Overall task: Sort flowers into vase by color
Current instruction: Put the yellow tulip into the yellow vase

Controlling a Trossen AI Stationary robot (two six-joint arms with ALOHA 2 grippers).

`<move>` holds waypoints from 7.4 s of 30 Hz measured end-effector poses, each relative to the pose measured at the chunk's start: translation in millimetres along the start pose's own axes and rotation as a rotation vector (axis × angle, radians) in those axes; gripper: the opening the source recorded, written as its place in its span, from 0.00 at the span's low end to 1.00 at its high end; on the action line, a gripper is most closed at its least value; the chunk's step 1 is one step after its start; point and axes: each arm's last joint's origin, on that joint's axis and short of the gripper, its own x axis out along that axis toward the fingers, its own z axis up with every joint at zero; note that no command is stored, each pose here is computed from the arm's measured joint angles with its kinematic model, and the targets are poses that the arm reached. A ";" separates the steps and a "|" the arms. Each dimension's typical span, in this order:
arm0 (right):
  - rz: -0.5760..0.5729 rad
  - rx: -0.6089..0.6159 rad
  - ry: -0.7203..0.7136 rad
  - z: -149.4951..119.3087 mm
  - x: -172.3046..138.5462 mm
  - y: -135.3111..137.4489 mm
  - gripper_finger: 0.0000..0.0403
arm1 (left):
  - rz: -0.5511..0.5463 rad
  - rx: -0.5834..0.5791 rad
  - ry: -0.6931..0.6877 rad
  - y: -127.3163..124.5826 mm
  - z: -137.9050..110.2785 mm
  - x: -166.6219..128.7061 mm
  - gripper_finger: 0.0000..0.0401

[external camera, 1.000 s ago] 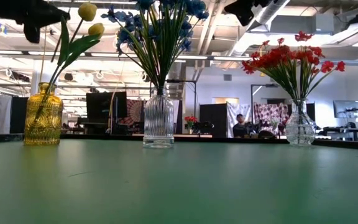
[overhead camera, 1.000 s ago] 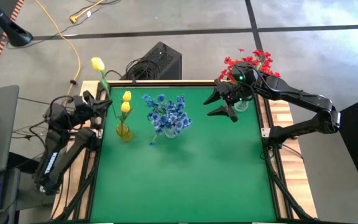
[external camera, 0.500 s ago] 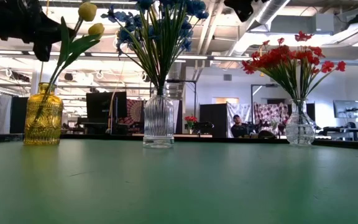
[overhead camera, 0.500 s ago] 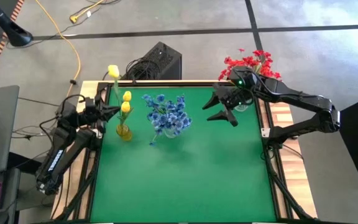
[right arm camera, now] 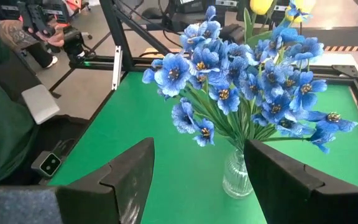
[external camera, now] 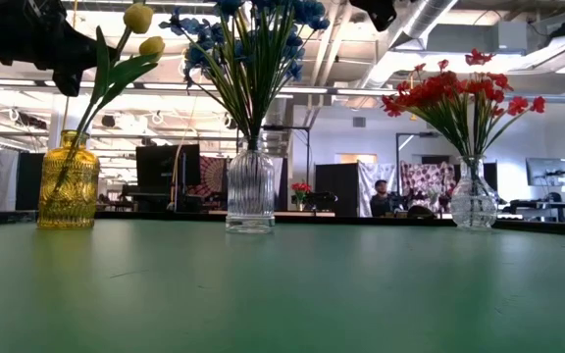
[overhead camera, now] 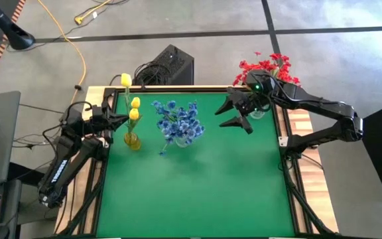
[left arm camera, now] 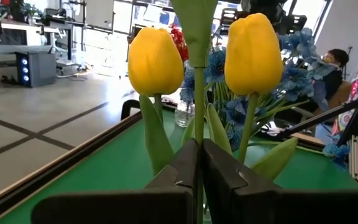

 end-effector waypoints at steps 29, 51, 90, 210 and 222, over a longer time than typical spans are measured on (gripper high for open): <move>-0.049 -0.037 -0.307 87.5 111.9 -80.4 0.68 | -0.028 0.016 -0.002 -1.1 1.1 -0.1 0.00; 0.037 -0.110 -0.453 100.9 230.3 -121.7 0.68 | -0.028 0.018 -0.001 -1.2 1.2 -0.1 0.00; -0.206 -0.154 -0.596 109.4 231.4 -122.1 0.38 | -0.061 0.012 0.003 -2.1 1.3 -0.1 0.00; -0.151 -0.280 -0.542 109.1 247.7 -93.2 0.40 | -0.097 0.237 0.101 -2.4 56.2 12.0 0.00; -0.175 -0.140 -0.414 96.6 236.9 -122.0 0.68 | -0.093 0.239 0.100 -2.5 56.4 11.9 0.00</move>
